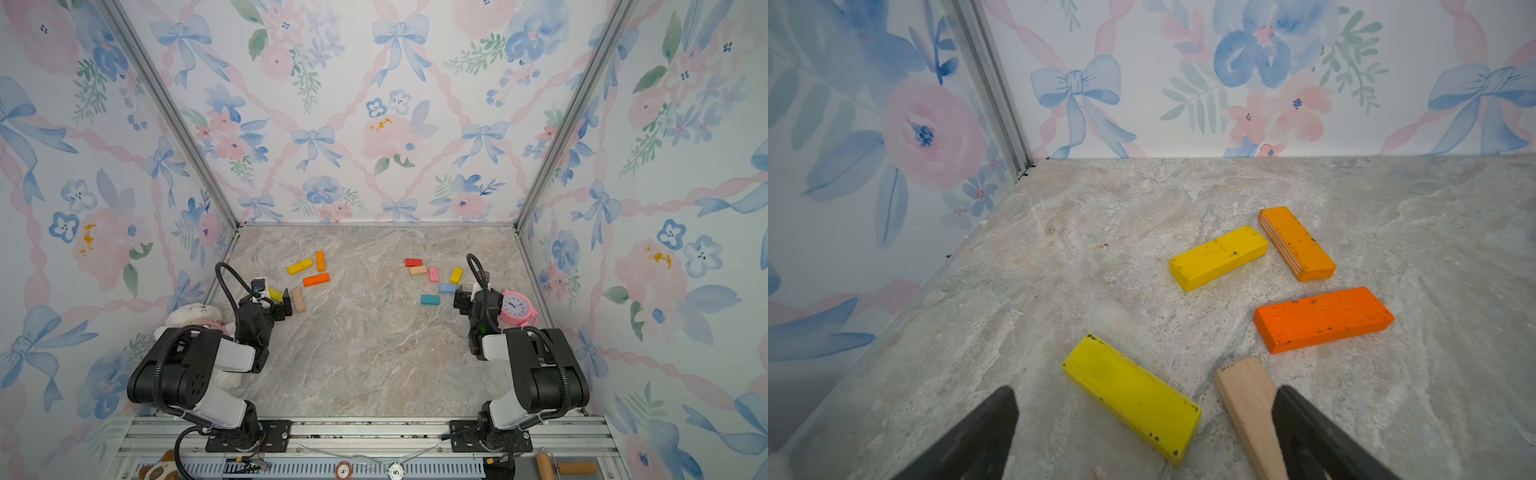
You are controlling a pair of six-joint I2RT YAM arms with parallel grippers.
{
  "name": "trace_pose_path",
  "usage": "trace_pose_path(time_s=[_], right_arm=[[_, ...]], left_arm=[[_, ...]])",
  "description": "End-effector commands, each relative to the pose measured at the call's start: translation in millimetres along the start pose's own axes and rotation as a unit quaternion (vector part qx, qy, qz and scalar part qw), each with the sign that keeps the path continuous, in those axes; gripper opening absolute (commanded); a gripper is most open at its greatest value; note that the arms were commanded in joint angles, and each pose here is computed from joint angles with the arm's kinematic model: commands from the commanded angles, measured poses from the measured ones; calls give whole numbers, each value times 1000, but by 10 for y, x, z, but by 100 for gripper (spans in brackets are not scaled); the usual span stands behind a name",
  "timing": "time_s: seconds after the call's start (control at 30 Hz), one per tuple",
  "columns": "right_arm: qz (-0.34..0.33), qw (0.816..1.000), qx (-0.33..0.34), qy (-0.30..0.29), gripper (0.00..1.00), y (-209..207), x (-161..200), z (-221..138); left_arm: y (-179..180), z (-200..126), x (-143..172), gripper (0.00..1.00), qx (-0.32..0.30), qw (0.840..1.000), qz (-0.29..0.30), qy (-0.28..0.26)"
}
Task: Assemble the letter t with building blocks
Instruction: Pick up the building block from the center of the board.
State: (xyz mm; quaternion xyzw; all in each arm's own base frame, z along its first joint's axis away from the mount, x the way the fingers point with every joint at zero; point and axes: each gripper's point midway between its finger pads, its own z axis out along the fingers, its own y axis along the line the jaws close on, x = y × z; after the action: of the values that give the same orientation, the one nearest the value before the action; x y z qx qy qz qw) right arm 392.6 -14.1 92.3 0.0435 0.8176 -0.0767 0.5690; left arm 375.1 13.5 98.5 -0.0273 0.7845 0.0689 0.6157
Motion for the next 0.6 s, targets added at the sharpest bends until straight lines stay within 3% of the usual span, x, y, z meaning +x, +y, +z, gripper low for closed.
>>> trace_pose_path(time_s=[0.0, 0.57], right_arm=[[2, 1000, -7, -7, 96, 37, -51, 6], [4, 1000, -12, -8, 96, 38, -58, 10]], left_arm=[[6, 1, -62, 98, 2, 1000, -9, -9], [6, -1, -61, 98, 2, 1000, -9, -9]])
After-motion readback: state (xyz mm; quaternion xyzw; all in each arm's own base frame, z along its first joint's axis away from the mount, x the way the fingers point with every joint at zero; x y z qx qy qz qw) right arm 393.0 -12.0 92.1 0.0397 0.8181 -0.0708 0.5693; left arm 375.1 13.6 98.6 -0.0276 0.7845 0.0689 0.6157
